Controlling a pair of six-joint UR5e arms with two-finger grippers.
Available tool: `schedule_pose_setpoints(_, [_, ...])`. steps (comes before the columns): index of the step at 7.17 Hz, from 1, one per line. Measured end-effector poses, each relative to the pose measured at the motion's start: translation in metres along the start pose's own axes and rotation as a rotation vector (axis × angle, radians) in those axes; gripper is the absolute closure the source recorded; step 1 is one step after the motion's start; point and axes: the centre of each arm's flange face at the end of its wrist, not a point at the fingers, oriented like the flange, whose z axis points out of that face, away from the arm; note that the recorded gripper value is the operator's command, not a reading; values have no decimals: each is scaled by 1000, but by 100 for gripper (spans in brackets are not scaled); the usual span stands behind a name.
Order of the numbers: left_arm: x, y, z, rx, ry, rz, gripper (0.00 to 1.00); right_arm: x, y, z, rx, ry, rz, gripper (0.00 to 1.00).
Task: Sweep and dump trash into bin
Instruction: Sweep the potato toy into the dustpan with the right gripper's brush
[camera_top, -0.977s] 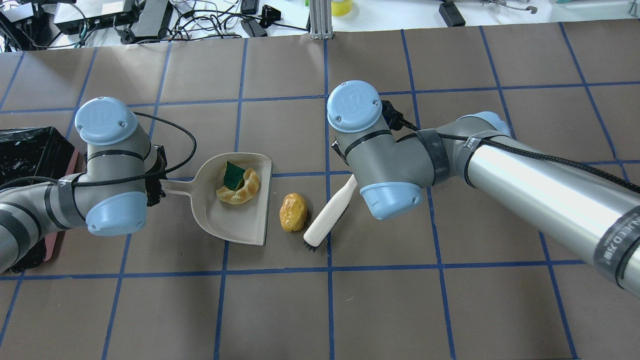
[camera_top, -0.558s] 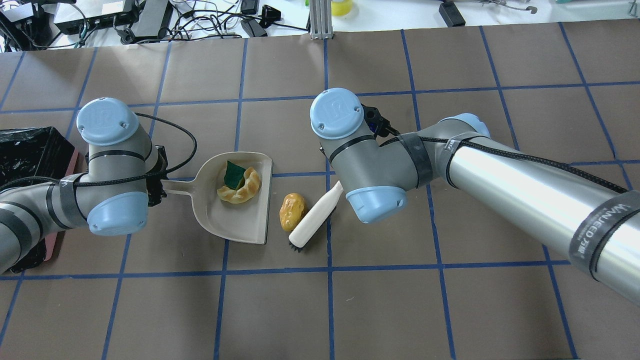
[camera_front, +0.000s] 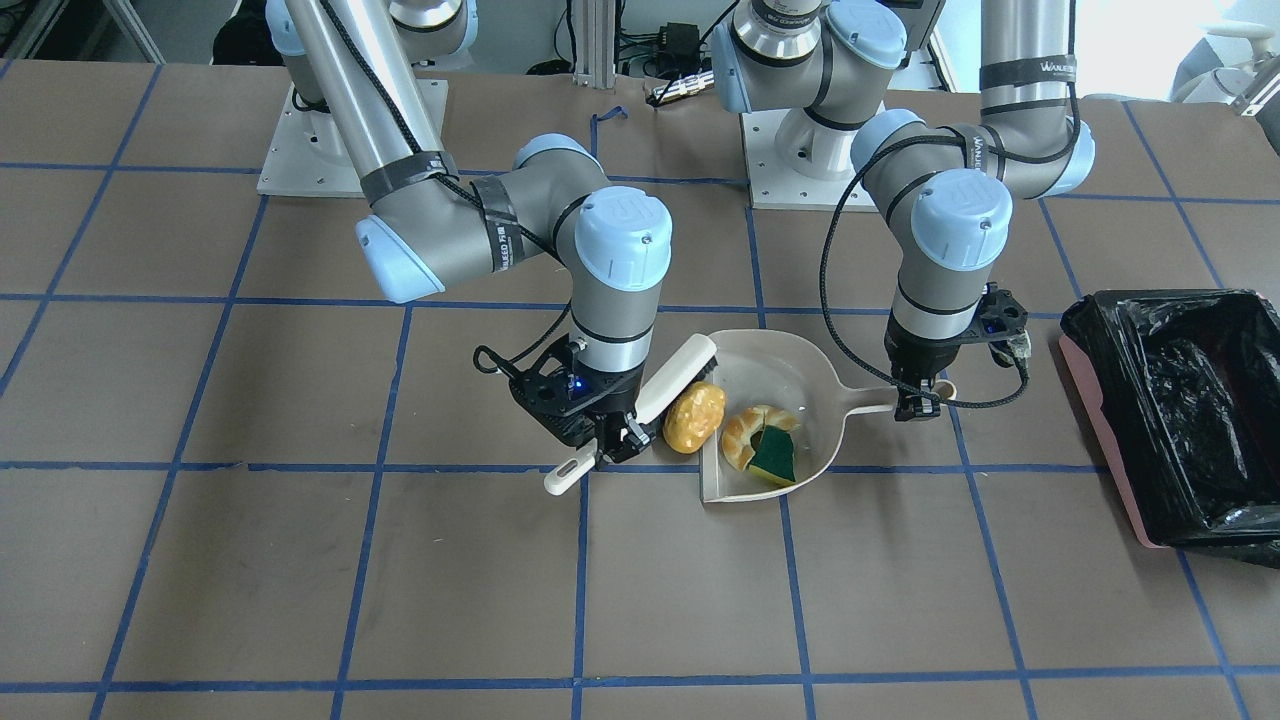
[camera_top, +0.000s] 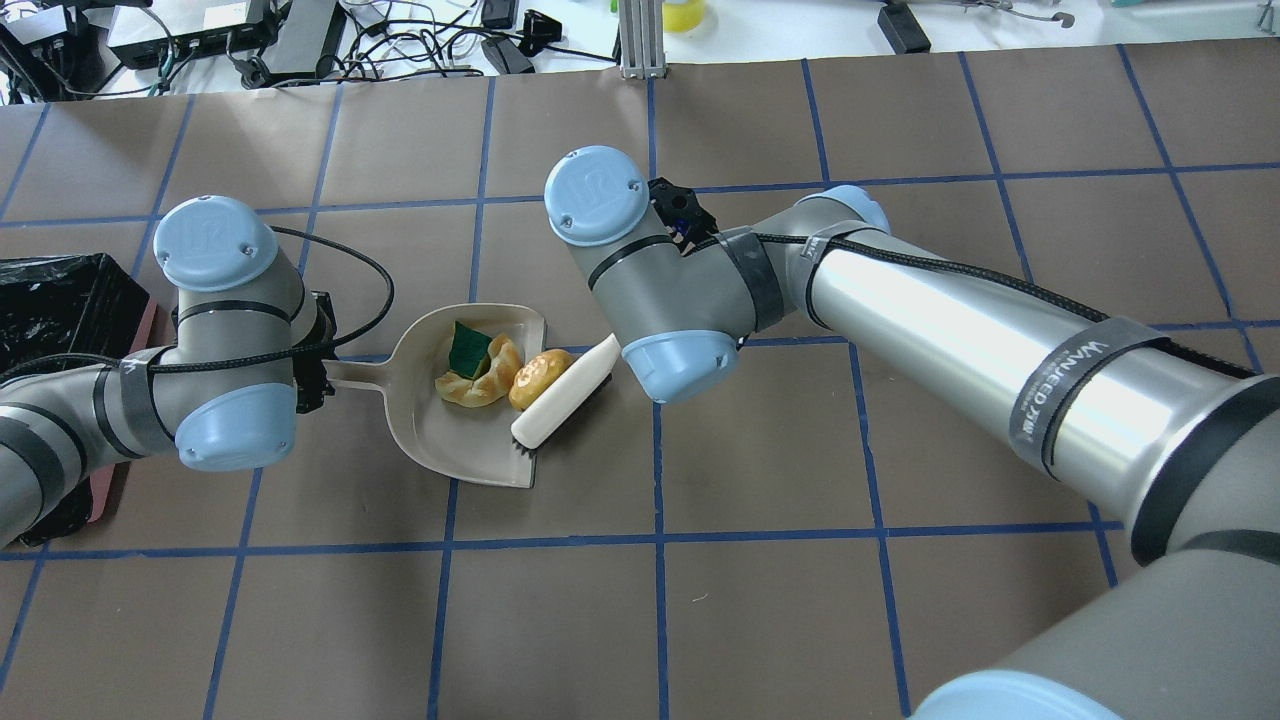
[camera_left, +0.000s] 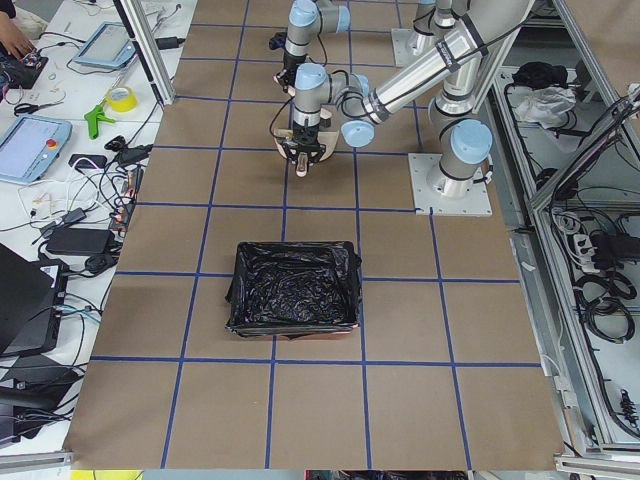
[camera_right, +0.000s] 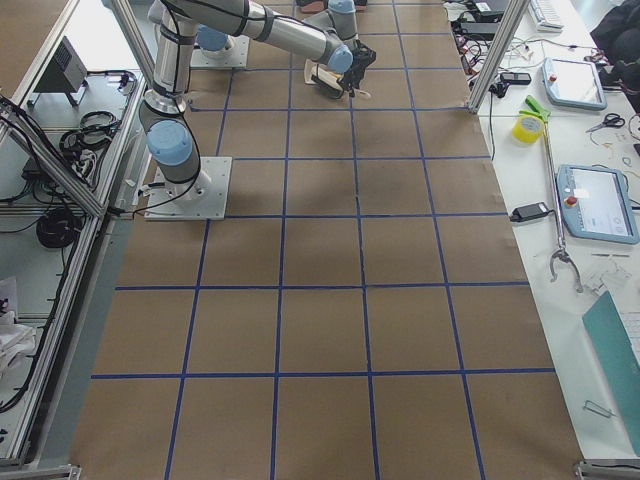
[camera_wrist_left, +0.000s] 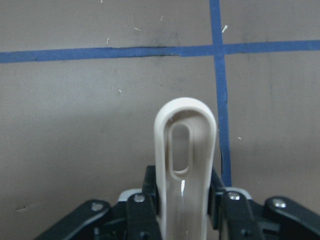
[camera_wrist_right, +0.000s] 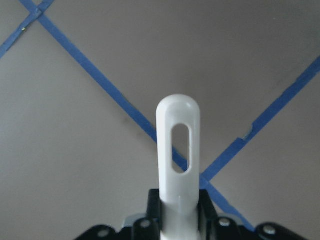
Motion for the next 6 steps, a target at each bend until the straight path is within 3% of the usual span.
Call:
schedule_pose_setpoints(3, [1, 0, 1, 0, -1, 0, 100, -36, 7, -12, 9, -58, 92, 100])
schedule_pose_setpoints(6, [1, 0, 0, -2, 0, 1, 100, -61, 60, -24, -5, -91, 152, 100])
